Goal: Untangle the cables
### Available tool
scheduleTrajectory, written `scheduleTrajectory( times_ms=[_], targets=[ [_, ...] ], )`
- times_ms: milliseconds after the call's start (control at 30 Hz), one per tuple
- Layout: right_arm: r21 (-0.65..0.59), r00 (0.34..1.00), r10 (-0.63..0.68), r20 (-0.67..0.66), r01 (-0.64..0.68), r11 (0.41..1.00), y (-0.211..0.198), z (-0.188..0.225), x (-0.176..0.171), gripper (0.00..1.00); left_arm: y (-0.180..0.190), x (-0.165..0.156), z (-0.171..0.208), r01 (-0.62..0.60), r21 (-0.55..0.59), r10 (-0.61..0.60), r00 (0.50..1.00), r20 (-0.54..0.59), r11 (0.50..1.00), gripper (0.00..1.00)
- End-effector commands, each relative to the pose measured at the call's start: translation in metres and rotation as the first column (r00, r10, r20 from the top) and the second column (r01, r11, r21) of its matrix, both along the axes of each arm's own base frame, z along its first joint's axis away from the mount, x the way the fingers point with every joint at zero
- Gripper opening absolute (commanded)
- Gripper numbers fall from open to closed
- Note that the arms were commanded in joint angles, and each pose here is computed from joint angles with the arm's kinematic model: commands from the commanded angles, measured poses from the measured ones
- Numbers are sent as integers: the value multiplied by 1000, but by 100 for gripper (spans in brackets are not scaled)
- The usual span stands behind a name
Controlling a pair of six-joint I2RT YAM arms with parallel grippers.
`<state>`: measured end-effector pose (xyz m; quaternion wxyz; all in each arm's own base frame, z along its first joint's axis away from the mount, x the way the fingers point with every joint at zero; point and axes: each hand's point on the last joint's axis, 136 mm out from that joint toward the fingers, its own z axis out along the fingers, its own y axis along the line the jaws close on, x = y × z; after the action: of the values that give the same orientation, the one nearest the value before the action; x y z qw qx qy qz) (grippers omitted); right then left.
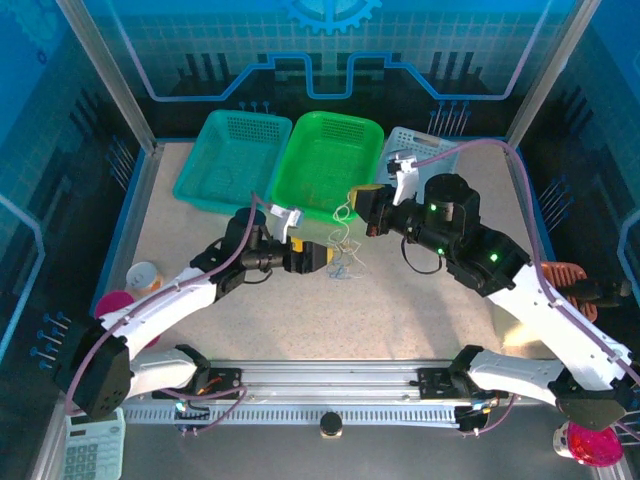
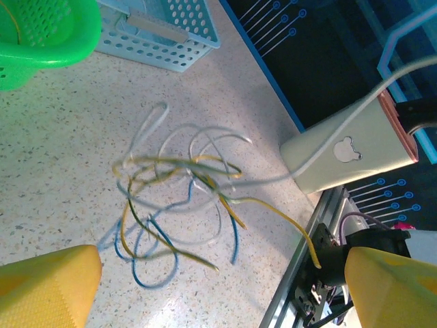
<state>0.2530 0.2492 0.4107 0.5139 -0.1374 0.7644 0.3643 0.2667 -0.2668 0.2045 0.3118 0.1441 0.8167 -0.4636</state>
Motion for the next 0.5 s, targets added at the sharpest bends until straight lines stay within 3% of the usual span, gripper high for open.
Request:
scheduleTrajectory(
  times_ms=[0, 467],
  targets=[
    [66, 999, 8, 35, -10, 998, -2, 24, -2, 0, -6, 2, 5, 22, 9, -22, 998, 63, 1000, 93],
    [120, 998, 50, 22, -53, 991, 7, 30, -6, 0, -34, 17, 17, 15, 46, -22, 987, 159, 999, 86]
  ],
)
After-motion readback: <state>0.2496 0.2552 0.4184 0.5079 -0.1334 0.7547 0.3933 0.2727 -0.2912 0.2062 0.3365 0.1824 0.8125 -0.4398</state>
